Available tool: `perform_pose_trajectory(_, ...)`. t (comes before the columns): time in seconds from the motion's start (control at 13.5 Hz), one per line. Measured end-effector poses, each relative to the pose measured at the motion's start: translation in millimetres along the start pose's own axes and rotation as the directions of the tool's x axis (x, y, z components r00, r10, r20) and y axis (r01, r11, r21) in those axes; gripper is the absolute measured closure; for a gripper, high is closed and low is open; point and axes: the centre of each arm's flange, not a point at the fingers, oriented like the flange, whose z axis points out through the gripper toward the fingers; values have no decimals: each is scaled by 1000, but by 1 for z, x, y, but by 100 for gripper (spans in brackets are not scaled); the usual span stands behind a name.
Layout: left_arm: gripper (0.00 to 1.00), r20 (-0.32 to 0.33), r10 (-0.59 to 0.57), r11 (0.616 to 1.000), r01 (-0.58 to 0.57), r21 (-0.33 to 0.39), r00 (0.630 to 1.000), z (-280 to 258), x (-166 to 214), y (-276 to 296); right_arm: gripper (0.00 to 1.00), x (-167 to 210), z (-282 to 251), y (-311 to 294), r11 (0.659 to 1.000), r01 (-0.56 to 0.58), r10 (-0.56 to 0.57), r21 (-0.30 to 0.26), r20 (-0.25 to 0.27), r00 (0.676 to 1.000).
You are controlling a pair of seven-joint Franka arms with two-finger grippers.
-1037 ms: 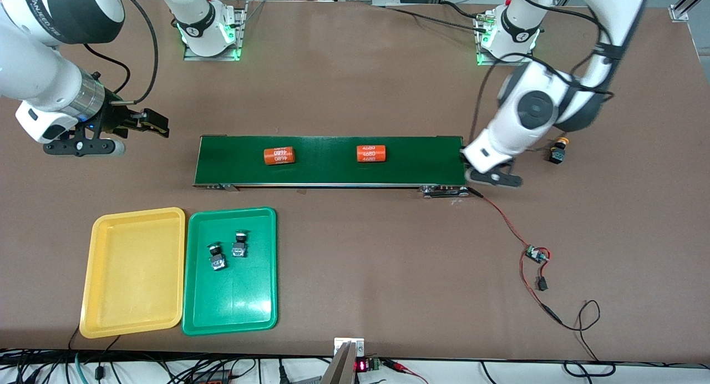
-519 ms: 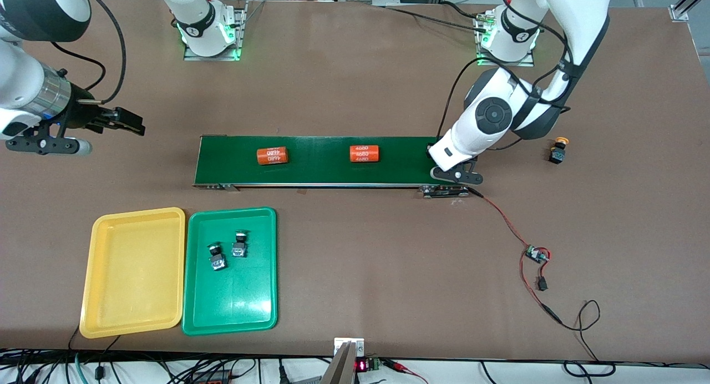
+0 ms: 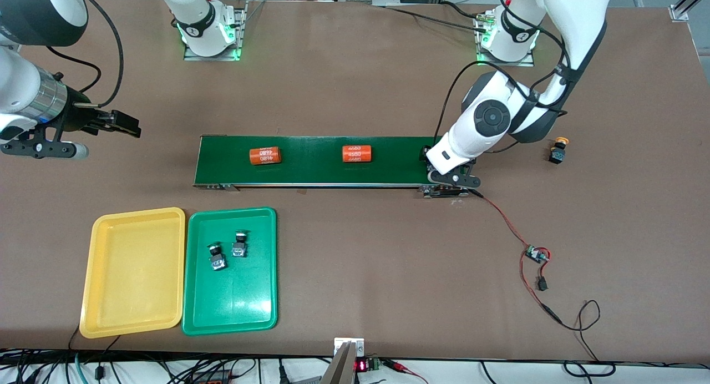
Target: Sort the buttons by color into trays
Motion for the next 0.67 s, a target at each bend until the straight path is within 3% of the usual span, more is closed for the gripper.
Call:
perform_pose_trajectory(0.07, 2, -20, -20, 1000, 20, 11, 1000, -19, 2, -6, 0, 0, 0, 0, 1000, 0, 0, 0, 2, 1000)
perform_pose_trajectory(0.15, 0, -38, -57, 998, 58, 23, 998, -38, 6, -25, 0, 0, 0, 0, 1000, -1, 1, 0, 4, 1000)
perform_pose_trajectory(0.37, 0, -52, -217, 975, 219, 38, 975, -72, 22, -137, 0, 0, 0, 1, 1000, -2, 2, 0, 5, 1000)
perform_pose_trajectory(0.67, 0, 43, -194, 981, 193, 22, 980, -53, 10, -280, 0, 0, 1, 1, 1000, -2, 2, -1, 8, 1000)
